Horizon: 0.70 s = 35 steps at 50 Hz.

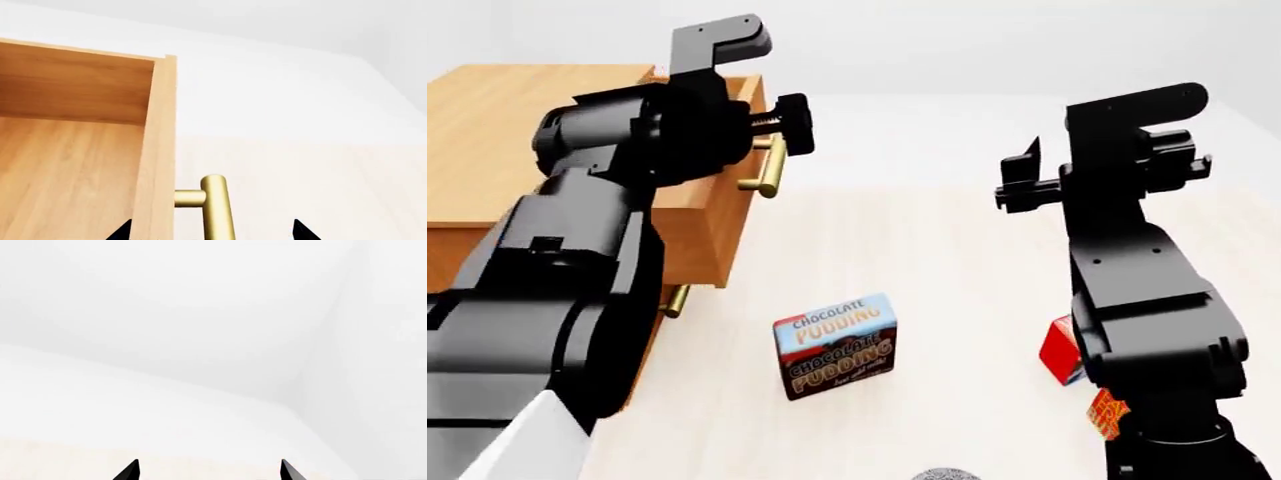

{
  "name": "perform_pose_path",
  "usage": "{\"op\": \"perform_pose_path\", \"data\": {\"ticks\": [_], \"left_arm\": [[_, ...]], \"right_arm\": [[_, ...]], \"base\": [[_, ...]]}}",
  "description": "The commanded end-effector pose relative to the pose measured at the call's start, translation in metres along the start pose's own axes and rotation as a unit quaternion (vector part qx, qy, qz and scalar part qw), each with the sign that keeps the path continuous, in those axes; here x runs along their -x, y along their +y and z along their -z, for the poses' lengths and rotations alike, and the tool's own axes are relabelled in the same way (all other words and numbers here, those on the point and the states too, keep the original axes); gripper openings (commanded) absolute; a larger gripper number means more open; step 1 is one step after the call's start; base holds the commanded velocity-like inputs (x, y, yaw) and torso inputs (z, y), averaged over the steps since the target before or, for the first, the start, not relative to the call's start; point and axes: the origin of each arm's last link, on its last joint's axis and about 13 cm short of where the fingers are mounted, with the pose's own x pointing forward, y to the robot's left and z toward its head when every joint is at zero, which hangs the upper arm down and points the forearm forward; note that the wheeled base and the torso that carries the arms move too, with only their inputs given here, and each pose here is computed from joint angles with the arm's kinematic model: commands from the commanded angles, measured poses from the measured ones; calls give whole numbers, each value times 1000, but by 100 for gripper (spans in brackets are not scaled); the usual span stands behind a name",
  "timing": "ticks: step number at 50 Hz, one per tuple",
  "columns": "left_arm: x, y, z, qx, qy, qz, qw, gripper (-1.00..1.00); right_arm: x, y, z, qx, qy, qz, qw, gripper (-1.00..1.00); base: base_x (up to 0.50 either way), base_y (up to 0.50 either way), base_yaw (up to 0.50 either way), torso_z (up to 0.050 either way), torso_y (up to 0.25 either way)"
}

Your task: Put the bowl in the top drawer of the cabinet.

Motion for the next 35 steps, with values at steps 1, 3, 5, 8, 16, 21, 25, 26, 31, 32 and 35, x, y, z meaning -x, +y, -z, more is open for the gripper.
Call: {"op": "perform_pose_path", "data": {"ticks": [1,3,5,8,16,21,25,26,31,32,35], "left_arm": [[-6,-20,13,17,23,44,999,100],[-7,-23,15,19,25,46,998,100],[-8,-25,17,21,27,49,998,100],[-8,-28,19,27,30,51,998,100],[-5,-36,15,35,31,66,997,100],[-5,-43,15,35,33,76,996,100],[-5,-47,17,39,37,85,995,100],[-5,-48,17,40,38,87,995,100],[-2,-55,15,50,43,109,992,100],[-1,-56,14,58,46,118,990,100],[2,-61,11,71,52,145,985,100]], "right_arm": [[2,1,8,0,8,-6,1000,100],[2,1,9,1,9,-7,1000,100],[3,1,9,1,10,-7,1000,100],[3,0,8,2,10,-6,1000,100],[4,-1,7,1,8,-7,1000,100],[6,-1,9,0,8,-9,1000,100],[7,-2,10,-3,9,-10,1000,100],[7,-3,11,-3,9,-9,1000,100],[8,-3,13,-8,10,-10,1000,100],[8,-3,13,-9,11,-11,1000,100],[8,-2,14,-12,11,-13,1000,100]], "base": [[0,0,0,0,0],[0,0,0,0,0],[0,0,0,0,0],[0,0,0,0,0],[0,0,0,0,0],[0,0,0,0,0],[0,0,0,0,0],[0,0,0,0,0],[0,0,0,0,0],[0,0,0,0,0],[0,0,0,0,0]]}}
